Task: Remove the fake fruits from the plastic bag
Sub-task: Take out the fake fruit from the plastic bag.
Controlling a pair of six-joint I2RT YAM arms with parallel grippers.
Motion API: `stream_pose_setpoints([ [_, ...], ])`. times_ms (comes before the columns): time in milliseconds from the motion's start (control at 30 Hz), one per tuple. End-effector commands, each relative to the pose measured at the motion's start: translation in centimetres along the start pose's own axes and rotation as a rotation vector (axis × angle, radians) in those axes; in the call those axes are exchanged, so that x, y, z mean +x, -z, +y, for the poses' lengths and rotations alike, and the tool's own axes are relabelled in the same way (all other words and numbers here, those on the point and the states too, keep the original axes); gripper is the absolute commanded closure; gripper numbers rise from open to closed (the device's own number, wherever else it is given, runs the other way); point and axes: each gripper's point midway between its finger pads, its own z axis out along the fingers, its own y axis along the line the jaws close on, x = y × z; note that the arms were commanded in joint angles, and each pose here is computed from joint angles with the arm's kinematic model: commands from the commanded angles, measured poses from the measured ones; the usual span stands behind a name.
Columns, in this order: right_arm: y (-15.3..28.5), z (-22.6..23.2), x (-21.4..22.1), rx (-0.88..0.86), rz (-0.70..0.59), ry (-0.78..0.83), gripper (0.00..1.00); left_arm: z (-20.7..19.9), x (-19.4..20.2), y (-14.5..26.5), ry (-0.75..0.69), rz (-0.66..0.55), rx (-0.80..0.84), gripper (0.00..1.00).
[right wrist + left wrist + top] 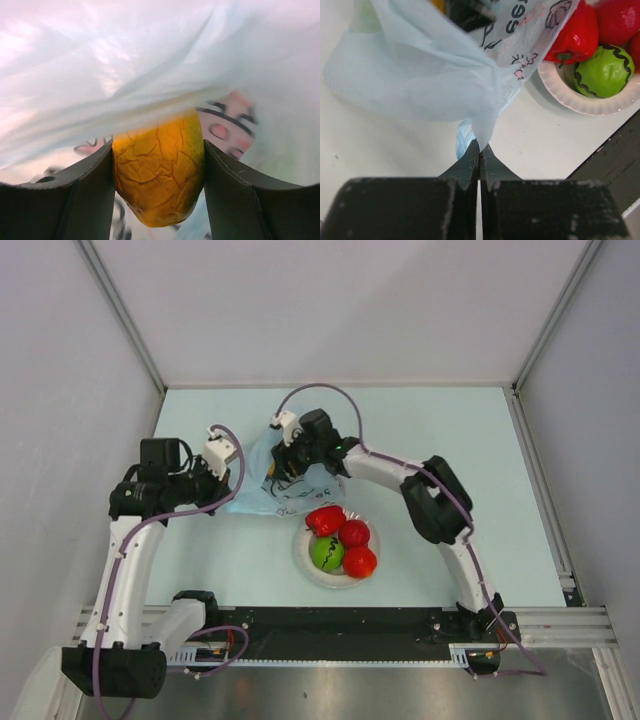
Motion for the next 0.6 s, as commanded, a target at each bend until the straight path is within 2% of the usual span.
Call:
stream_pose_setpoints([
  [0,8.7,3.6,-7.0,-0.101,-0.153,0.187,0.67,2.1,-1.4,-0.6,-0.013,-0.066,-0.083,1.00],
  [100,11.4,5.2,-4.8,-0.151,-0.103,0.230,0.68,2.7,-2.1,-1.6,0.055,-0.106,-0.096,1.00],
  [267,14.1,6.6,-2.5,-0.176,-0.055,0.255,0.72,2.0,-3.7,-2.8,0.180,-0.169,-0.017,1.00],
  [400,16.0,8.4,-1.3,-0.226,-0.005,0.297,0.73,1.8,-5.0,-3.2,0.218,-0.203,0.024,1.00],
  [467,16.8,9.7,-0.6,-0.248,0.021,0.366,0.74,1.7,-6.0,-3.1,0.230,-0.228,0.047,1.00],
  [567,18.6,11.9,1.9,-0.272,0.090,0.408,0.74,1.9,-7.1,-3.1,0.247,-0.254,0.055,1.00],
])
